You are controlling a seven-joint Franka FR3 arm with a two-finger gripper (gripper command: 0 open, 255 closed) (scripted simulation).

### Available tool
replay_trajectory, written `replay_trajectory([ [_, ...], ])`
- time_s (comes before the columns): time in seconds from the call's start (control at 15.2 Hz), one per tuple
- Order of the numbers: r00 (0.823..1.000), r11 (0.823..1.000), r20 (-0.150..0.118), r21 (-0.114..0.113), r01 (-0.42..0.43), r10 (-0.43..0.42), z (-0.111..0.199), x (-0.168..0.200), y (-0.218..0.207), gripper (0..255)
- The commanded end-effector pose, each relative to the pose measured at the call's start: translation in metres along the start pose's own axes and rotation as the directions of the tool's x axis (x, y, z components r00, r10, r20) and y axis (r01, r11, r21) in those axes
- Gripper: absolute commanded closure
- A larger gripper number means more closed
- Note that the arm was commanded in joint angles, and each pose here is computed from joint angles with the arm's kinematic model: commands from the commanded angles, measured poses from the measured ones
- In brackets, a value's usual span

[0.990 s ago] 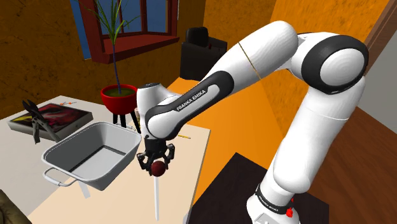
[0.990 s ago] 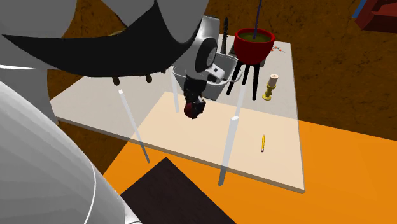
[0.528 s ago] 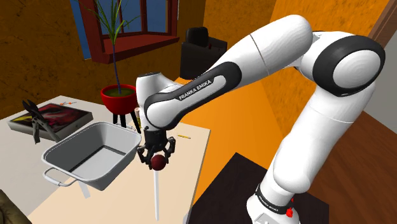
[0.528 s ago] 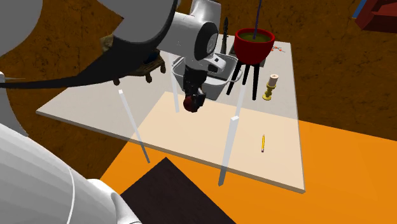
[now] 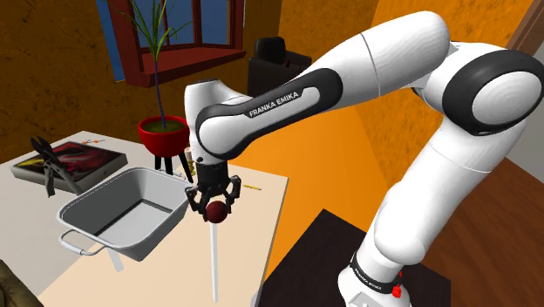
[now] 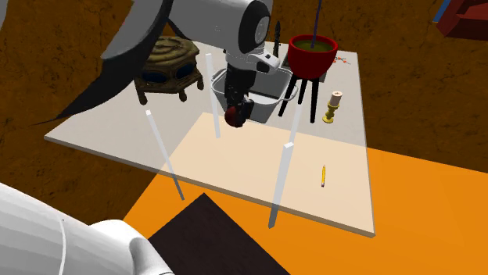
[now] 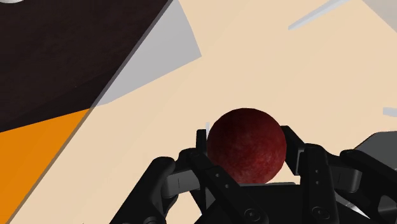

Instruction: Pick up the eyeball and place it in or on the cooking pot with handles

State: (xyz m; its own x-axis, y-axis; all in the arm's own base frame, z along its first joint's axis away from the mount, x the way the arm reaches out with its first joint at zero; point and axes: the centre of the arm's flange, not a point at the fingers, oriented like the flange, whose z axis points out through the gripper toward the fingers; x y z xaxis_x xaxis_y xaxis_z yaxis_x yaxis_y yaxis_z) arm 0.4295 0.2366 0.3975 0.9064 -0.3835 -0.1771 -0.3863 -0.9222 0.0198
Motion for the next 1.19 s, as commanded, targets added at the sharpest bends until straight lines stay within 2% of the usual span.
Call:
replay_trajectory([
  [0.0, 1.0, 1.0, 0.0, 0.0, 0.0, 0.0, -0.01, -0.003, 0.0, 255],
  [0.99, 1.0, 1.0, 0.0, 0.0, 0.0, 0.0, -0.085, -0.016, 0.002, 255],
  [1.12, 1.0, 1.0, 0.0, 0.0, 0.0, 0.0, -0.089, 0.0, -0.019, 255],
])
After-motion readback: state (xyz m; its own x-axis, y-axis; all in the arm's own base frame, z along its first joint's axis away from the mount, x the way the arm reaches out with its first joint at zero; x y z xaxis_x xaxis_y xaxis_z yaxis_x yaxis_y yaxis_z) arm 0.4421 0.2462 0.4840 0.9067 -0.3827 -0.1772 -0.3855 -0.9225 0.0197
